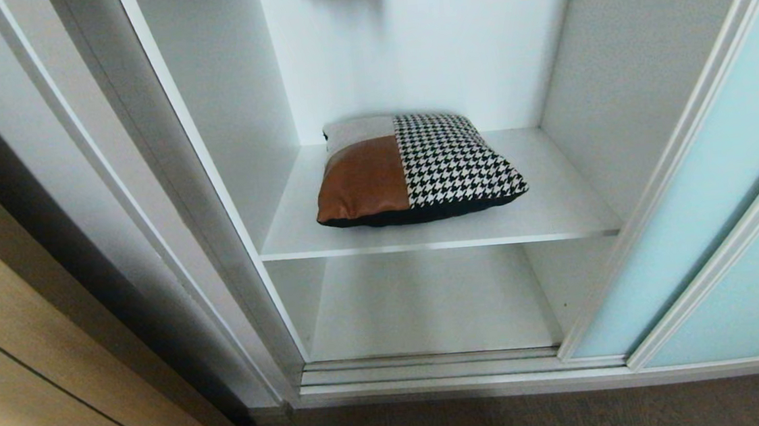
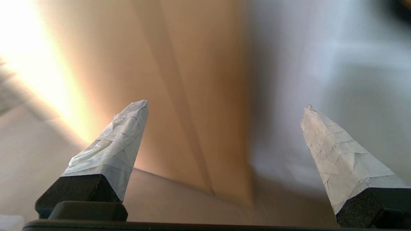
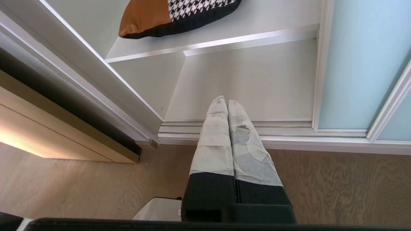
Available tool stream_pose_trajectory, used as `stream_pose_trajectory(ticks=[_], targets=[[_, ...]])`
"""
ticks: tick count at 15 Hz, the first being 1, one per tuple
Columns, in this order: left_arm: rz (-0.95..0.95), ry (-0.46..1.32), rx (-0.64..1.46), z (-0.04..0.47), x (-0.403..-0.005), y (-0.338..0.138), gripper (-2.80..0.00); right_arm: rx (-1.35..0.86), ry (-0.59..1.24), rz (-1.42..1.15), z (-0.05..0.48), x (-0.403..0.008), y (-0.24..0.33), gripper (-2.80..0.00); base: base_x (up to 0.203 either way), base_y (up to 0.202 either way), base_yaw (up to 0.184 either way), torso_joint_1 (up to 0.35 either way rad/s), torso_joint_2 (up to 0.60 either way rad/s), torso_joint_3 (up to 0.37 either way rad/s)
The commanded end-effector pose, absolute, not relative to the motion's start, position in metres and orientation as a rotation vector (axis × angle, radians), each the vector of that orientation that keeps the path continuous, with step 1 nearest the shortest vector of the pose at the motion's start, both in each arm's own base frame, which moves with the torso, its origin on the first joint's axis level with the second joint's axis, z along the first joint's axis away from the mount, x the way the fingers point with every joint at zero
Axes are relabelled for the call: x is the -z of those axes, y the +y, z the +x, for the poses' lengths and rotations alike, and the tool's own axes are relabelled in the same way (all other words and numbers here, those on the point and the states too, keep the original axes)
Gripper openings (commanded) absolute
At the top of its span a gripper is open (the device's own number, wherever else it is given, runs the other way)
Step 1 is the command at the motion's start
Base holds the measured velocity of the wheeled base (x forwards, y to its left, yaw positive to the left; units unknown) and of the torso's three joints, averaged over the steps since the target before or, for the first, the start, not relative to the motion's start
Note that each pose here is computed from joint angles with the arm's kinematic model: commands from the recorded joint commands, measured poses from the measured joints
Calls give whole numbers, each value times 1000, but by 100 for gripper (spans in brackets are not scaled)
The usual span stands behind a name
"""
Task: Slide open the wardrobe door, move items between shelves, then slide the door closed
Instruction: Close the door
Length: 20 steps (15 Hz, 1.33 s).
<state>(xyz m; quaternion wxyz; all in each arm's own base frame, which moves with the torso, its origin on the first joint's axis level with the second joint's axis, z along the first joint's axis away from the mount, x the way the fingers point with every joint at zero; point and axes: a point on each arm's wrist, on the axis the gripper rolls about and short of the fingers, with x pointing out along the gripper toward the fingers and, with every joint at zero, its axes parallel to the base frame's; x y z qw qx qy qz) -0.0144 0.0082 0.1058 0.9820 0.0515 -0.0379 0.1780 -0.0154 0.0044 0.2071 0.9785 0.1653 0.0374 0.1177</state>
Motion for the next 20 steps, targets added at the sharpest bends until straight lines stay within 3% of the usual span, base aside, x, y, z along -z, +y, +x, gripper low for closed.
stream_pose_trajectory(ticks=[1, 4, 15, 20], targets=[[122, -42, -138, -25, -88, 3, 0, -243, 72, 334, -17, -205, 4, -280, 0, 0, 0, 0, 0, 0], [93, 17, 12, -23, -74, 0, 0, -246, 76, 335, -19, -198, 4, -280, 0, 0, 0, 0, 0, 0], [83, 3, 9, -23, -75, 0, 0, -233, 59, 319, -33, -167, 4, -280, 0, 0, 0, 0, 0, 0], [83, 3, 9, -23, -75, 0, 0, -231, 79, 193, -35, -157, 4, -280, 0, 0, 0, 0, 0, 0]])
